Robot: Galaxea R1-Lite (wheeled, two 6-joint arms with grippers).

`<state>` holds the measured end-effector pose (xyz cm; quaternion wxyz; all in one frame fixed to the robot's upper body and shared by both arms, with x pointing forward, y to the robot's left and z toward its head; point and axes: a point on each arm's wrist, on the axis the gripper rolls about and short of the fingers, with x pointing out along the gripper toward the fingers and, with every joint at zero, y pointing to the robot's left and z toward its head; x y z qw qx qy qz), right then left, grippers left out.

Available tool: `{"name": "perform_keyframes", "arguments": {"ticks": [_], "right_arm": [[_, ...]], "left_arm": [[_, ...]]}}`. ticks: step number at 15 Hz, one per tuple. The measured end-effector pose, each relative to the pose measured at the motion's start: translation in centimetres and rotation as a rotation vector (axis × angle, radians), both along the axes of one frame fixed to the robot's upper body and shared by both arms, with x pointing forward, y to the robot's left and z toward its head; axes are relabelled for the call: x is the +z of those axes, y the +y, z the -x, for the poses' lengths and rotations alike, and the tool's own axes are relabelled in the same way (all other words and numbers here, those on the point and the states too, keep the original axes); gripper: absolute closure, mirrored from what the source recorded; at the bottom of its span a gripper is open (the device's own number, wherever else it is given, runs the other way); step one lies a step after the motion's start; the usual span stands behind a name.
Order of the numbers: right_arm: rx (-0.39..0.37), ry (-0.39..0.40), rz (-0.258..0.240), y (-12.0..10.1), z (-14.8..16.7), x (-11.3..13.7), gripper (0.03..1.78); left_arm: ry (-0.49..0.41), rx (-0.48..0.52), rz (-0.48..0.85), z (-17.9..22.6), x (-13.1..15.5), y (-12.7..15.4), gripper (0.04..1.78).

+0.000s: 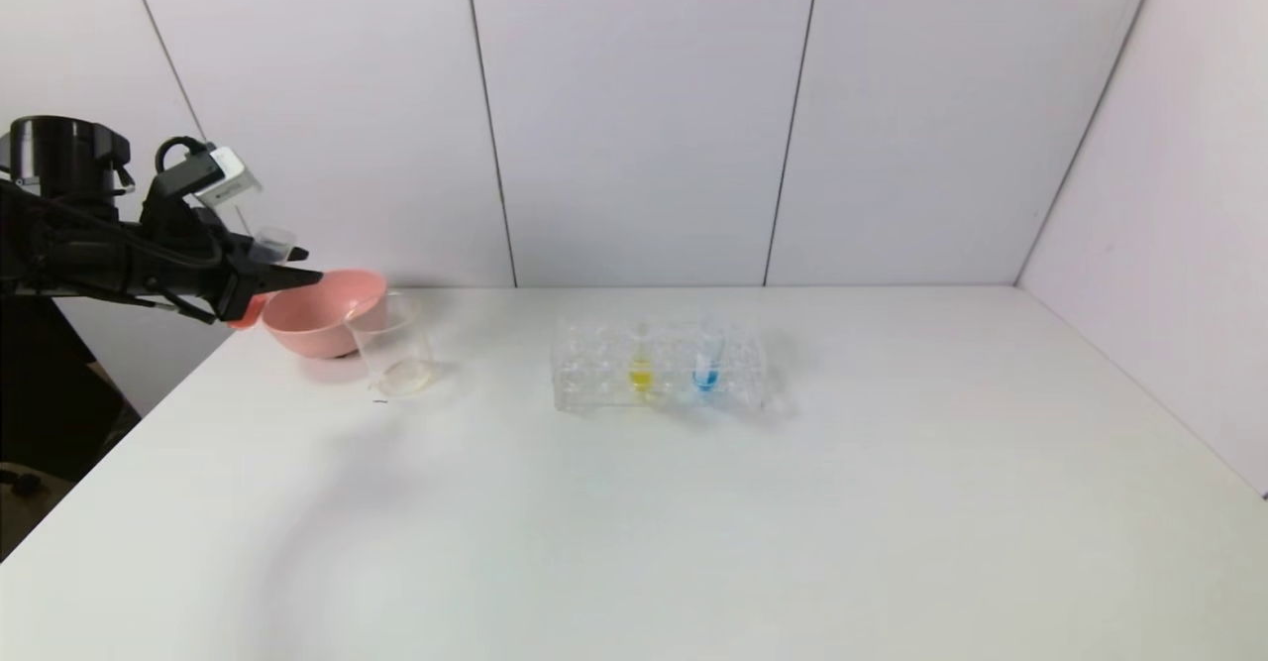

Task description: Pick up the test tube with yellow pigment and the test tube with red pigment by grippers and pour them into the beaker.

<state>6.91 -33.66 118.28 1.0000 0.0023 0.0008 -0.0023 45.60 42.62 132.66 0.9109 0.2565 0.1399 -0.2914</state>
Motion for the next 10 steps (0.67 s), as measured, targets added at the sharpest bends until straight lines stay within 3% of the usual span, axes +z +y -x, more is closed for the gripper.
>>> {"name": "perform_keyframes", "arguments": {"ticks": [10], "right_arm": [[0.000, 0.000, 0.000, 0.00, 0.00, 0.00, 0.11]], "left_arm": [[0.061, -0.124, -0.130, -0.13, 0.77, 0.80, 1.29]]}}
